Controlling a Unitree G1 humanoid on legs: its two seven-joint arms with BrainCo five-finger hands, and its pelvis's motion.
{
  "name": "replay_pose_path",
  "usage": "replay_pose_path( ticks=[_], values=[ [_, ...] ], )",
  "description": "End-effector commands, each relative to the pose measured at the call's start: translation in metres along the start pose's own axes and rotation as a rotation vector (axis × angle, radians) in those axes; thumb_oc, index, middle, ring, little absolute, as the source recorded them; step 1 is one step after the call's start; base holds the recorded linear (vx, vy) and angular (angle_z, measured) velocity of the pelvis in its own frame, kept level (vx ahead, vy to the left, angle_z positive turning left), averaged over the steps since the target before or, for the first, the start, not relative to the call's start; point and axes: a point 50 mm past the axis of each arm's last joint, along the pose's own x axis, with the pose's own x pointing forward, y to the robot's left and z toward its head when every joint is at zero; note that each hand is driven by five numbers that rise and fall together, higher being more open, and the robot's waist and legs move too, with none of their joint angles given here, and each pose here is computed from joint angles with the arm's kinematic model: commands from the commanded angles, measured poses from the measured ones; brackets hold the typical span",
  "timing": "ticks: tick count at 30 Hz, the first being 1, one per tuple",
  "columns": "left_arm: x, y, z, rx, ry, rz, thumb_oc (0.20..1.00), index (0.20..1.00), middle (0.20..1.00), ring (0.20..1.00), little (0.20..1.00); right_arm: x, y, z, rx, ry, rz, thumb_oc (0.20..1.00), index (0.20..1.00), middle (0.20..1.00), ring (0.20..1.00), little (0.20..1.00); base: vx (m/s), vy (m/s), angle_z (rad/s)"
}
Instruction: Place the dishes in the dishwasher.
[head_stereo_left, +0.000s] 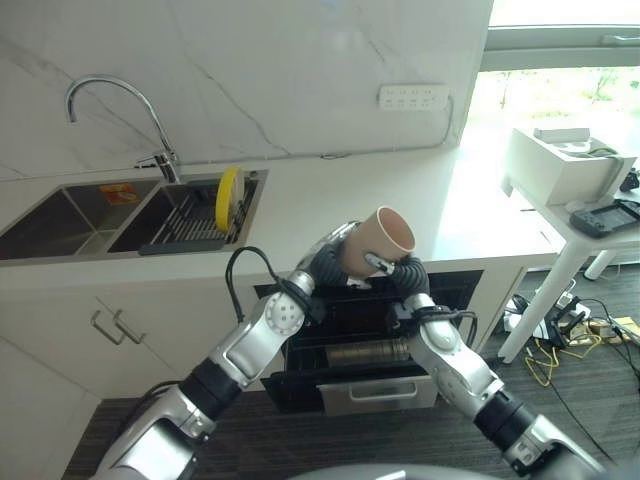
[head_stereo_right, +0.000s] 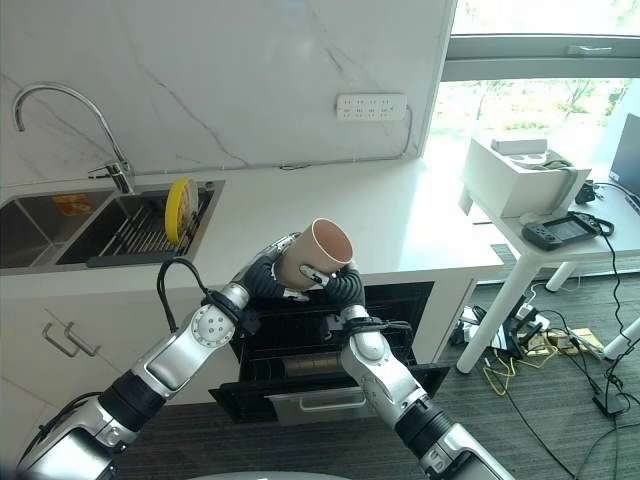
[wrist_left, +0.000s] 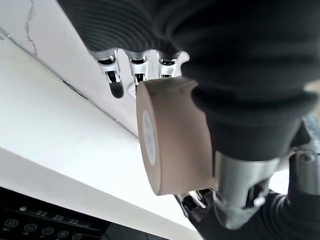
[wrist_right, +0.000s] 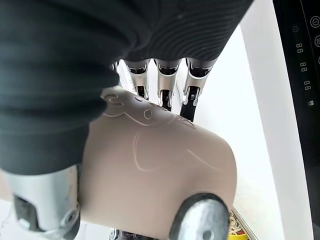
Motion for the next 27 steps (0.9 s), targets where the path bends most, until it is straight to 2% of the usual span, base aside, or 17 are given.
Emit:
replay_pose_path(
  ticks=[1, 13, 27],
  values=[
    [0.005, -0.031, 0.015, 0.061, -0.093, -0.124, 1.000, 1.000, 1.000, 1.000, 1.000, 0.025, 0.050, 0.097, 0.163, -0.455, 0.173, 0.200, 0.200, 0.200, 0.200, 0.200, 0.00, 0.000, 0.00],
    [-0.005, -0.017, -0.007, 0.064, -0.035, 0.015, 1.000, 1.000, 1.000, 1.000, 1.000, 0.018, 0.003, 0.079, 0.218, -0.450, -0.048, 0.200, 0.200, 0.200, 0.200, 0.200, 0.00, 0.000, 0.00],
    [-0.008, -0.016, -0.017, 0.071, 0.003, 0.041, 1.000, 1.000, 1.000, 1.000, 1.000, 0.014, -0.003, 0.075, 0.256, -0.463, -0.042, 0.200, 0.200, 0.200, 0.200, 0.200, 0.00, -0.001, 0.01]
  ],
)
